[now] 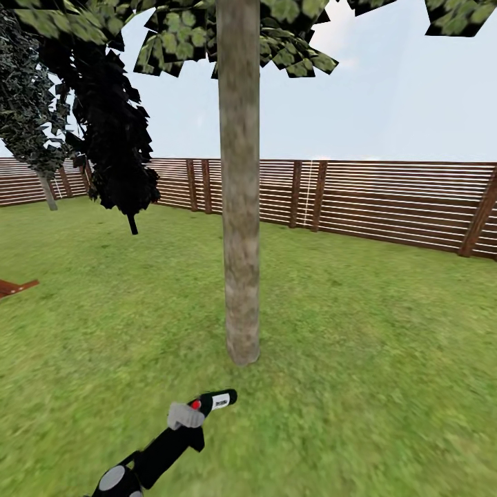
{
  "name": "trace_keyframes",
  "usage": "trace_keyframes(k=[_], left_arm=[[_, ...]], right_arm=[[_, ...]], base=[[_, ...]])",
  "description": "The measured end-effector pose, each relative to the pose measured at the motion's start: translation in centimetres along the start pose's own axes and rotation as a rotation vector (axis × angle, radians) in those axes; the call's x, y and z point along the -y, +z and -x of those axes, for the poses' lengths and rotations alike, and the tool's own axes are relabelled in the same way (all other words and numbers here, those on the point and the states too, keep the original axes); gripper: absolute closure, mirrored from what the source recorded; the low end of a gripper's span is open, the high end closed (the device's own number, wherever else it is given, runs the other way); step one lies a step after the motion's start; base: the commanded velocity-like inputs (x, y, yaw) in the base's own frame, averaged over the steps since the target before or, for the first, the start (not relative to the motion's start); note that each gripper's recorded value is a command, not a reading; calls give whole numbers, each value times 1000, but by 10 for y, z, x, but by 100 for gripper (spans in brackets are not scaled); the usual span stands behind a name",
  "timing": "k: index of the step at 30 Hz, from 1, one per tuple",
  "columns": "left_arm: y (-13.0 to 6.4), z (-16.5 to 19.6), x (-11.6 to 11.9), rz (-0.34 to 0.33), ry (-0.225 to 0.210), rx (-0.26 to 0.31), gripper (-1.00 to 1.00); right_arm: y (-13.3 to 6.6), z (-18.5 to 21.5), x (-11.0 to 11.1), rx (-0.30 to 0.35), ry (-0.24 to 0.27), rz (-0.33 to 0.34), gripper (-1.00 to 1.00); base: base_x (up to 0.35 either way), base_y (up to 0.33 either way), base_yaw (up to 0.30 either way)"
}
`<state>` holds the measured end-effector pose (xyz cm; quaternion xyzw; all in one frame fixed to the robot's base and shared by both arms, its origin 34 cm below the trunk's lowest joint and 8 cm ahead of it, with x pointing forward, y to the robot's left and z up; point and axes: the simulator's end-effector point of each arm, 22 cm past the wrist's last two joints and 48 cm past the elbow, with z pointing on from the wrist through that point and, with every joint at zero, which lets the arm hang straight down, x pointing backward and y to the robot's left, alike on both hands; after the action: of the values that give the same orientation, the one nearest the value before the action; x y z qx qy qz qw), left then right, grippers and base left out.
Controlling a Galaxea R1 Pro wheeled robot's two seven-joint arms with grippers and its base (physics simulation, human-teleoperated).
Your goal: In the garden, pick up the pesticide atomizer on the floor and spray pesticide onto both trees until each tree trunk is fully covered.
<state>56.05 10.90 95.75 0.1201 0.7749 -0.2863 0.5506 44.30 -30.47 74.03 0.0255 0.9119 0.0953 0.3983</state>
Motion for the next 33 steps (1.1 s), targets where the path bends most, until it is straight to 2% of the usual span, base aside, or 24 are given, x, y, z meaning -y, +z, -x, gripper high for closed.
trace_keyframes(k=[8,12,15,20,23,25,28,33], left_arm=[[-11,-12,21,-130,2,19,100],[-13,-13,26,-152,2,20,100],[-13,-14,27,-158,3,20,100],[-13,-15,30,-166,9,16,100],[-13,-16,31,-168,14,13,100],[-13,-18,33,-174,37,7,100],[-13,-20,35,-180,61,0,100],[-13,-21,36,-184,69,-2,100]], right_arm=[[0,1,2,2,-1,-1,-100],[0,5,11,-17,-4,3,-100],[5,16,4,-67,15,84,-100],[3,68,1,-114,62,225,-100],[-12,114,-2,-125,61,311,-100],[-29,153,-16,-126,70,390,-100],[-58,216,-43,-66,44,494,-100],[-92,270,-75,-11,-2,582,-100]], base=[[0,0,0],[0,0,0],[0,0,0],[0,0,0],[0,0,0],[0,0,0],[0,0,0],[0,0,0]])
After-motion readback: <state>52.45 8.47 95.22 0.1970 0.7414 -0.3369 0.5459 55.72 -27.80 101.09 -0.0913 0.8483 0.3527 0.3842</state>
